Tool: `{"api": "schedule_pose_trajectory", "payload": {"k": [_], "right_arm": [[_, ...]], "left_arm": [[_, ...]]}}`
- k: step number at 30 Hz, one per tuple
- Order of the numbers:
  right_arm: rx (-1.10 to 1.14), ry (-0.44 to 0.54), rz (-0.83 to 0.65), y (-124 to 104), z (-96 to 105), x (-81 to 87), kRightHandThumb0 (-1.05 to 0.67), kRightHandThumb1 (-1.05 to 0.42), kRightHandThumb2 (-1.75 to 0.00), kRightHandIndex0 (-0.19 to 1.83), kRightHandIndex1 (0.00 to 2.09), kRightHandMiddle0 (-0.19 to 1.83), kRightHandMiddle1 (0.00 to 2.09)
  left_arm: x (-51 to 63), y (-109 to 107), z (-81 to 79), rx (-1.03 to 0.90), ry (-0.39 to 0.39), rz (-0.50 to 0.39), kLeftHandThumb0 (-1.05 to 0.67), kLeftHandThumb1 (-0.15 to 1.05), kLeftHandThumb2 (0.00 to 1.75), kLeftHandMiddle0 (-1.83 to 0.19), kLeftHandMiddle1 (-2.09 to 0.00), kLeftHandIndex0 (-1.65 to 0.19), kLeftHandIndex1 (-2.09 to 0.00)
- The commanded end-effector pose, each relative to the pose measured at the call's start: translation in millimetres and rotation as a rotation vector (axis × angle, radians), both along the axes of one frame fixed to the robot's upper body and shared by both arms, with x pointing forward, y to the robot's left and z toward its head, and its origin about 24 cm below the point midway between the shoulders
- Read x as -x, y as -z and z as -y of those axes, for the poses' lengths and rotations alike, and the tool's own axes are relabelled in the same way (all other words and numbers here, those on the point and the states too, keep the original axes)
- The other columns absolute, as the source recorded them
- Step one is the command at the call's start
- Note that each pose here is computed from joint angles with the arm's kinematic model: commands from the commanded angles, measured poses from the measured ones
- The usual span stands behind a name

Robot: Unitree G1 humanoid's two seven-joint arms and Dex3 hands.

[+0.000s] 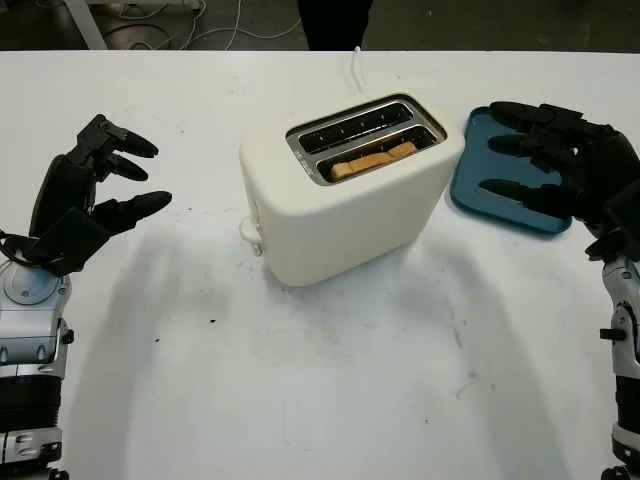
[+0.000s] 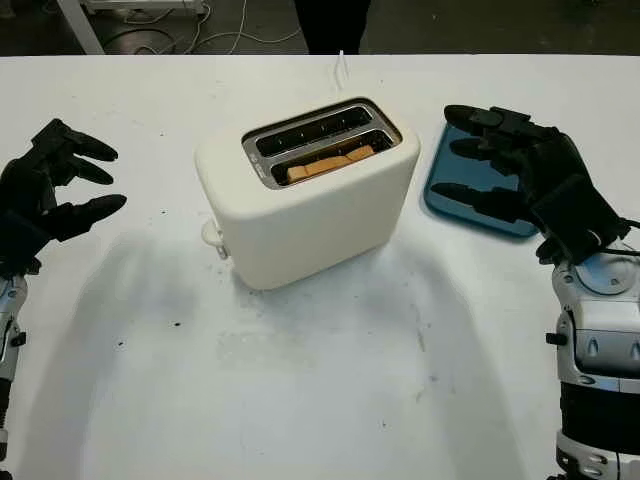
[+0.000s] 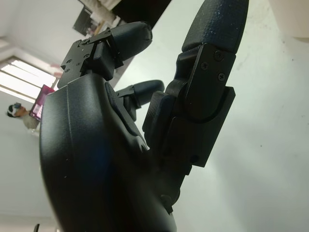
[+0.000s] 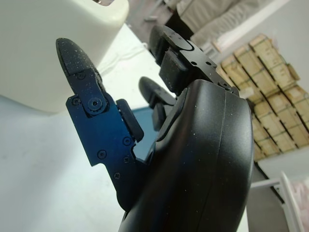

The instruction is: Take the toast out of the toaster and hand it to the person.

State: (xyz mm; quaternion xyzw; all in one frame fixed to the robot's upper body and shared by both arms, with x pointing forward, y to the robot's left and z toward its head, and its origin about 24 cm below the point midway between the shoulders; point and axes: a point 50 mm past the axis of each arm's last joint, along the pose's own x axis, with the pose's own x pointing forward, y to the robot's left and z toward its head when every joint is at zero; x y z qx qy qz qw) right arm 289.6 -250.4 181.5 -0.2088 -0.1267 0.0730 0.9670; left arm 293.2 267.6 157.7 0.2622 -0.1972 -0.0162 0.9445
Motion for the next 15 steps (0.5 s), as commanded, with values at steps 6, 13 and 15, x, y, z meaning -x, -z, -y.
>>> {"api": "schedule_pose_trajectory", "payload": {"k": [6, 13, 15], "right_arm": [[-0.02, -0.002, 0.009, 1.5, 0.4, 2.5, -0.53, -0.7, 0.0, 0.32, 0.72, 0.65, 0.01], [-0.012, 0.003, 0.011, 1.6, 0.9, 3.2, -0.55, -0.71, 0.0, 0.31, 0.73, 0.65, 0.01], [-0.015, 0.003, 0.01, 1.5, 0.9, 3.5, -0.54, -0.71, 0.0, 0.31, 0.73, 0.65, 0.01]], "left_arm": [[2.2, 1.6, -2.0, 0.016, 0.002, 0.013, -1.05, 0.92, 0.07, -0.16, -1.58, -0.18, -1.44], [2.4, 1.3, -0.9, 0.039, 0.011, 0.023, -1.05, 0.92, 0.08, -0.15, -1.55, -0.19, -1.4], [2.5, 1.4, -0.6, 0.055, 0.016, 0.02, -1.05, 0.92, 0.06, -0.16, -1.54, -0.2, -1.39]]}}
